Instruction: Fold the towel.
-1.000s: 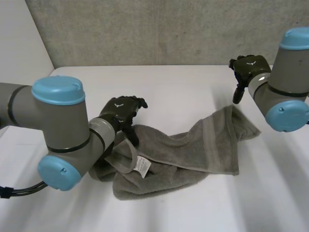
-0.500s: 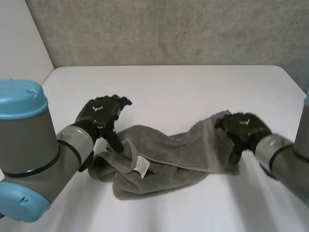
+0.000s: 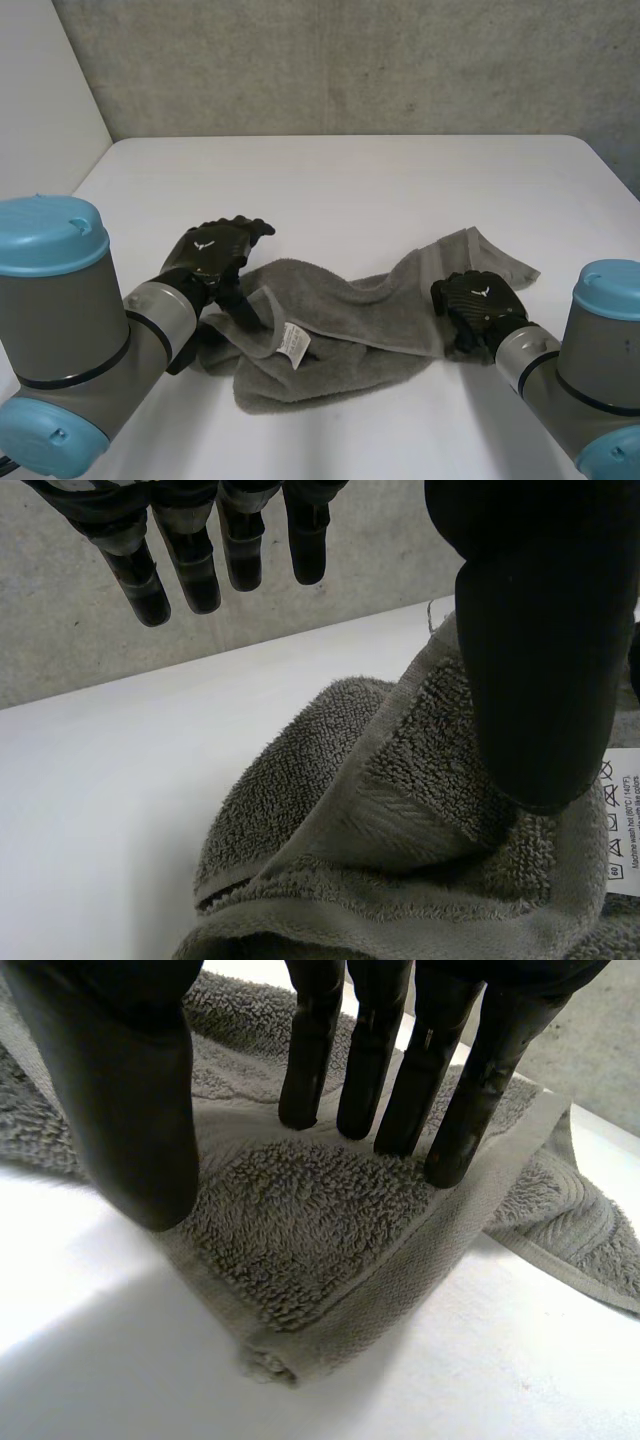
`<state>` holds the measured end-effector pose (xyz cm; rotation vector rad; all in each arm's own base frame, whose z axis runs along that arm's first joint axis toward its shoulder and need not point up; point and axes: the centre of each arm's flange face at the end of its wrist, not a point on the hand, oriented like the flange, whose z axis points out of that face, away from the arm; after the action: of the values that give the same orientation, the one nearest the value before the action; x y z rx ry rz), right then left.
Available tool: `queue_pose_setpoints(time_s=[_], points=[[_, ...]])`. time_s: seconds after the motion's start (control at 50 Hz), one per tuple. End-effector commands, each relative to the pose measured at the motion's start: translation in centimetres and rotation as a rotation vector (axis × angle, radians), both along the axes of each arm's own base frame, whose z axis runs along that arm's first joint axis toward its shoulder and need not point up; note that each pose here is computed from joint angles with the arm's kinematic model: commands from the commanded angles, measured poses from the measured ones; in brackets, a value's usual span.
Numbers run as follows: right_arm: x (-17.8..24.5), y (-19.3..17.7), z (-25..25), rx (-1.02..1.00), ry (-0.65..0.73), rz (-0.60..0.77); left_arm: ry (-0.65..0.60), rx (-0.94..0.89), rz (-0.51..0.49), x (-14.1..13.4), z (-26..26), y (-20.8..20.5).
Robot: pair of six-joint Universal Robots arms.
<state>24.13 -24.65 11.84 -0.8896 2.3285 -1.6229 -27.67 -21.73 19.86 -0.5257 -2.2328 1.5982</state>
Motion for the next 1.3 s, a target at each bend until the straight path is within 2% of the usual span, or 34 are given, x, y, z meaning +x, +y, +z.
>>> queue_pose_setpoints(time_s=[0.02,0.16,0.44,0.74,0.84,1.0,1.12,1.3], points=[[0.2,-0.7,-0.1,-0.052,-0.017,-0.002,-0.001,-0.004,-0.001,0.1,-0.3,0.1],[0.0,-1.2,0.8,-0.092,-0.027,-0.018,0.002,-0.006,-0.002,0.1,-0.2,0.2],[-0.3,-0.4,8.0,-0.286,-0.095,-0.020,0.062,-0.065,-0.010,-0.3,2.3,0.2],[0.4,0.3,14.2,-0.288,-0.114,0.055,0.163,-0.126,-0.038,-2.0,5.4,-0.1],[0.4,1.0,14.7,-0.298,-0.118,0.062,0.184,-0.083,-0.059,-2.9,4.5,0.5],[0.2,1.9,15.4,-0.316,-0.128,0.066,0.130,0.007,-0.128,-5.7,0.5,1.3],[0.0,2.5,16.4,-0.344,-0.149,0.064,0.099,0.062,-0.133,-6.5,-2.3,0.9],[-0.1,3.6,17.5,-0.341,-0.203,0.077,0.107,0.060,-0.124,-7.5,-3.1,-0.4]])
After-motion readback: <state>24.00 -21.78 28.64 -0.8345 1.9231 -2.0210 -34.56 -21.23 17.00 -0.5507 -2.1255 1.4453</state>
